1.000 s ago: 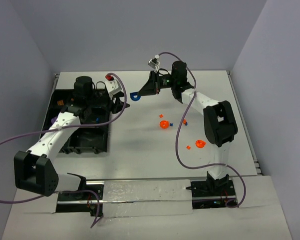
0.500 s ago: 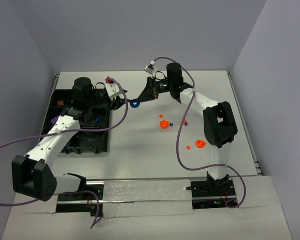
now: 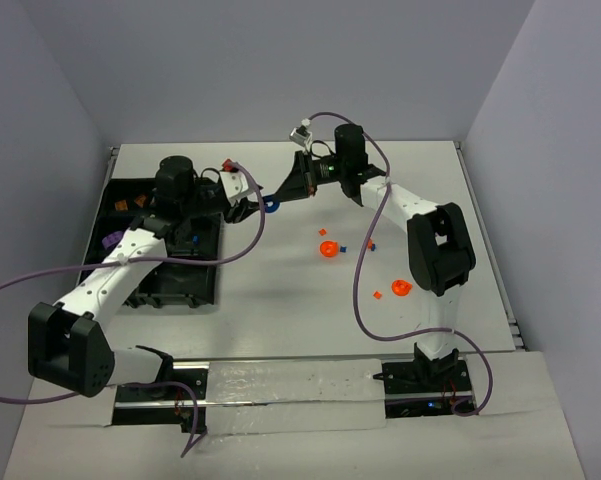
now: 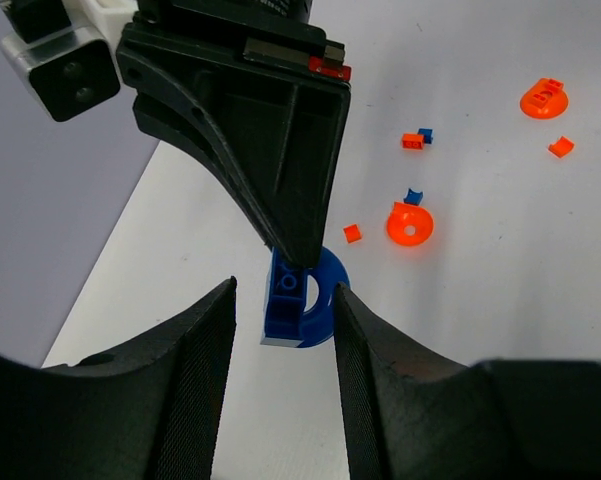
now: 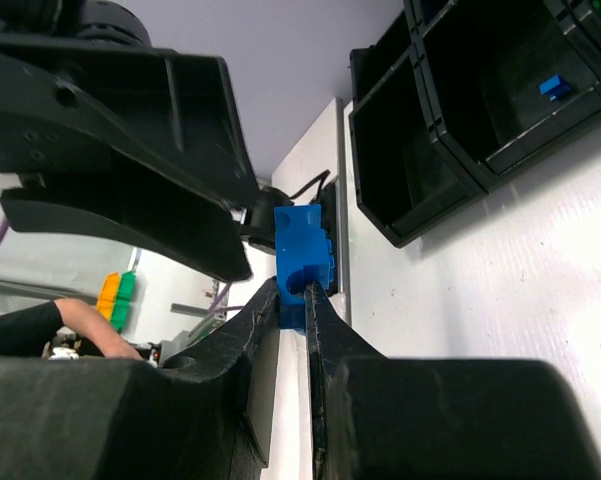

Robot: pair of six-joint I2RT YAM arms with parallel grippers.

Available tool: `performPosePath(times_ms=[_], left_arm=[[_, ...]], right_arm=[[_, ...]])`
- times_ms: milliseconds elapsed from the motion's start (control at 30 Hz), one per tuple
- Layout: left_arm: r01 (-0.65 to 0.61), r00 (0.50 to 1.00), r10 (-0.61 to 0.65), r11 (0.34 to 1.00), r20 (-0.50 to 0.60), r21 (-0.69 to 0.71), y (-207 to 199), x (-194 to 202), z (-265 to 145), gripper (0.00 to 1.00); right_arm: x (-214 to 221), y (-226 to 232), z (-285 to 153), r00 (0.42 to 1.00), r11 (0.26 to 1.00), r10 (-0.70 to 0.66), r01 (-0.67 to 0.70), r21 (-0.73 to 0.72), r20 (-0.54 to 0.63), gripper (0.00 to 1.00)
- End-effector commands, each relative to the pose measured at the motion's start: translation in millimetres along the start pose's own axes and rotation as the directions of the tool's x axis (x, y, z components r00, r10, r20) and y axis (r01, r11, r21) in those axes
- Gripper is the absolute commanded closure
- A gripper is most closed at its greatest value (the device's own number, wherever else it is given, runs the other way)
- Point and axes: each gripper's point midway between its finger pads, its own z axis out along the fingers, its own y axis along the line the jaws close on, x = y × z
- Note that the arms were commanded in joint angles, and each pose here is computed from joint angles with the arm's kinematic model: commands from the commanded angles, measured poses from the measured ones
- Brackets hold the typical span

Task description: Sort the legos into containers by color

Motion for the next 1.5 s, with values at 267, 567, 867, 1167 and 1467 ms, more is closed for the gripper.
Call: performPosePath(times_ms=[267, 567, 867, 1167, 1467], left_arm=[[-0.027, 0.999, 0.026, 0.999, -0.044, -0.022, 9.8, 6.9, 14.7, 0.59], [-0.001, 0.998, -0.002, 0.999, -0.064, -0.051, 17.0, 12.0, 18.6, 0.76], [0.031, 0.995, -0.037, 0.998, -0.093, -0.063, 14.3, 12.9, 12.4, 1.0], [0.225, 0.951, -0.263, 0.95, -0.166, -0.217, 11.7, 17.5, -48.2, 1.0], [0.238, 0.812, -0.518, 0.713, -0.268, -0.659, 44.3, 75.9, -137.7, 1.0]], right_arm=[[-13.7, 53.9, -0.4, 0.991, 0.987, -0.134, 0.133, -0.09, -0.006, 1.0], [-11.3, 57.5, 1.7, 0.989, 0.984, -0.143, 0.14, -0.11, -0.024, 1.0], [-12.8, 53.9, 0.6, 0.993, 0.988, -0.119, 0.117, -0.098, -0.015, 0.5], [-48.1, -25.7, -63.4, 0.976, 0.907, -0.182, 0.12, 0.404, 0.118, 0.09], [-61.4, -37.9, -165.3, 0.91, 0.546, -0.413, 0.215, 0.81, 0.037, 0.0]])
